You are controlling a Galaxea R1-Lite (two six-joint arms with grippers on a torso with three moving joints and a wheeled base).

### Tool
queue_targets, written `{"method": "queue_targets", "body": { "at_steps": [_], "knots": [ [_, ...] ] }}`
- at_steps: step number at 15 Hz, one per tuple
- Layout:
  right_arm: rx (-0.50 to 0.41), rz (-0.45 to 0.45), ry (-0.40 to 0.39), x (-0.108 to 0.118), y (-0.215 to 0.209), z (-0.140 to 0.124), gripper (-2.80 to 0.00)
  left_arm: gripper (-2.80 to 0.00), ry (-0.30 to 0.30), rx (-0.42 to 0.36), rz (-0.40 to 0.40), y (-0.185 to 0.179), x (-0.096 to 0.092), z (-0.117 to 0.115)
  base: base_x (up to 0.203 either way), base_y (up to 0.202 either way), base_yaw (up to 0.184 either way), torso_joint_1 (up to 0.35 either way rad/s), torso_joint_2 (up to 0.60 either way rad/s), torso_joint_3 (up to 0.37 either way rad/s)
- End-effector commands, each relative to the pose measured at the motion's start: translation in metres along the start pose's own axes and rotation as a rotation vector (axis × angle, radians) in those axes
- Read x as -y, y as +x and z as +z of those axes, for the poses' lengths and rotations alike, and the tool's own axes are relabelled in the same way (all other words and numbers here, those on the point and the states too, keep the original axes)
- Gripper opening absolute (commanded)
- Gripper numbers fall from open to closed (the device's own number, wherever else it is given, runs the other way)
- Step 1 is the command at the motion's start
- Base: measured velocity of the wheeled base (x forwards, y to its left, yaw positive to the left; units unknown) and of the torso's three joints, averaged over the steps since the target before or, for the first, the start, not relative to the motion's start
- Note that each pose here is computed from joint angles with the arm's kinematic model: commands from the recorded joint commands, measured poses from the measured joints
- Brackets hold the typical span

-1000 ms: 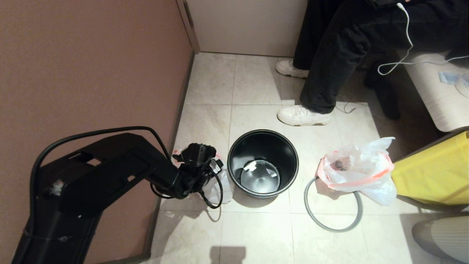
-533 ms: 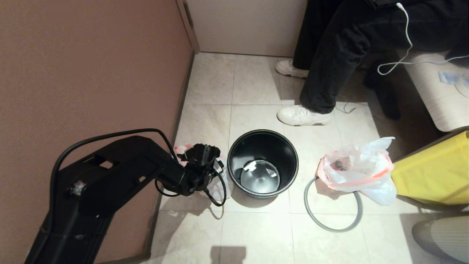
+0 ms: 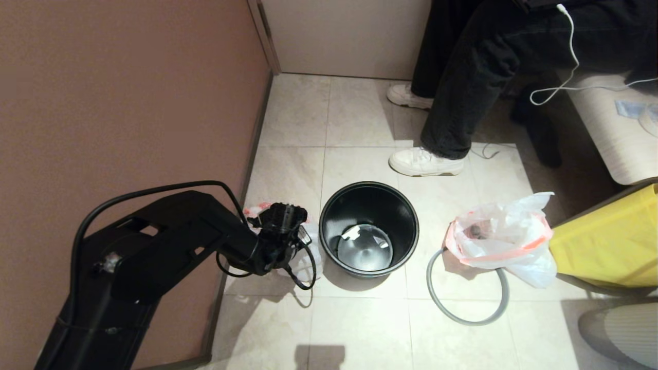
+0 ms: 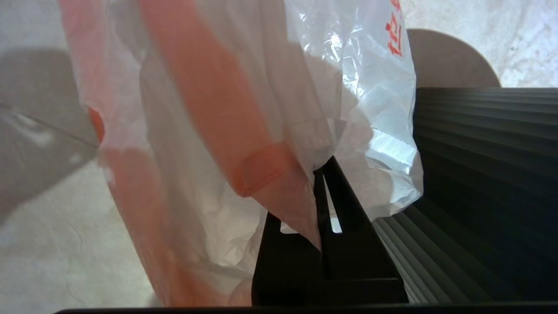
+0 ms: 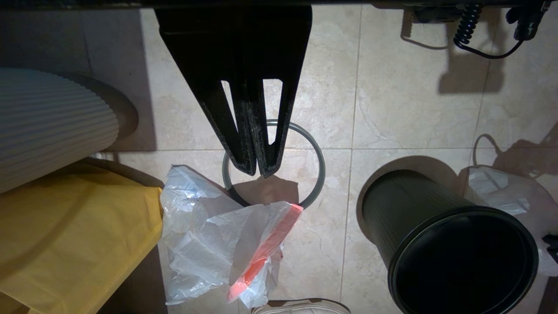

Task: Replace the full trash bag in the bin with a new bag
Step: Pick up a new trash bag

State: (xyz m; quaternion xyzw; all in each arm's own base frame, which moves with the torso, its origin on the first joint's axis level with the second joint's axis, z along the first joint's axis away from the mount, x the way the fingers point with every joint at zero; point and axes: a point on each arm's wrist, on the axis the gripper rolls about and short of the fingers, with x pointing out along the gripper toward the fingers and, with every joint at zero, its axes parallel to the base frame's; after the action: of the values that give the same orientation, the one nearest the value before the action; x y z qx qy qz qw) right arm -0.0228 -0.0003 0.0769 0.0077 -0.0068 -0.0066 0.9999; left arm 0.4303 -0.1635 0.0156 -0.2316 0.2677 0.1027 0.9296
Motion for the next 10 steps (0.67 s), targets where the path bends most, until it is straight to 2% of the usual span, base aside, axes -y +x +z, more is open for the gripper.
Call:
{"method": "queue_targets", "body": {
  "at_steps": [1, 5, 8, 10],
  "knots": [
    [0.000, 0.001, 0.000, 0.000, 0.000, 0.000, -2.80, -2.80, -0.009, 0.006, 0.003, -0.003, -0.002, 0.004, 0.000, 0.000, 0.000, 0.000, 0.00, 0.000],
    [-0.001, 0.001, 0.000, 0.000, 0.000, 0.000, -2.80, -2.80, 0.008, -0.021, -0.046, -0.057, -0.001, 0.018, 0.000, 0.000, 0.000, 0.000, 0.00, 0.000],
    [-0.001, 0.001, 0.000, 0.000, 0.000, 0.000, -2.80, -2.80, 0.025, -0.016, -0.090, -0.126, 0.010, 0.056, 0.000, 0.000, 0.000, 0.000, 0.00, 0.000],
    [-0.001, 0.001, 0.000, 0.000, 0.000, 0.000, -2.80, -2.80, 0.051, -0.041, -0.091, -0.178, 0.014, 0.081, 0.000, 0.000, 0.000, 0.000, 0.00, 0.000]
  ]
}}
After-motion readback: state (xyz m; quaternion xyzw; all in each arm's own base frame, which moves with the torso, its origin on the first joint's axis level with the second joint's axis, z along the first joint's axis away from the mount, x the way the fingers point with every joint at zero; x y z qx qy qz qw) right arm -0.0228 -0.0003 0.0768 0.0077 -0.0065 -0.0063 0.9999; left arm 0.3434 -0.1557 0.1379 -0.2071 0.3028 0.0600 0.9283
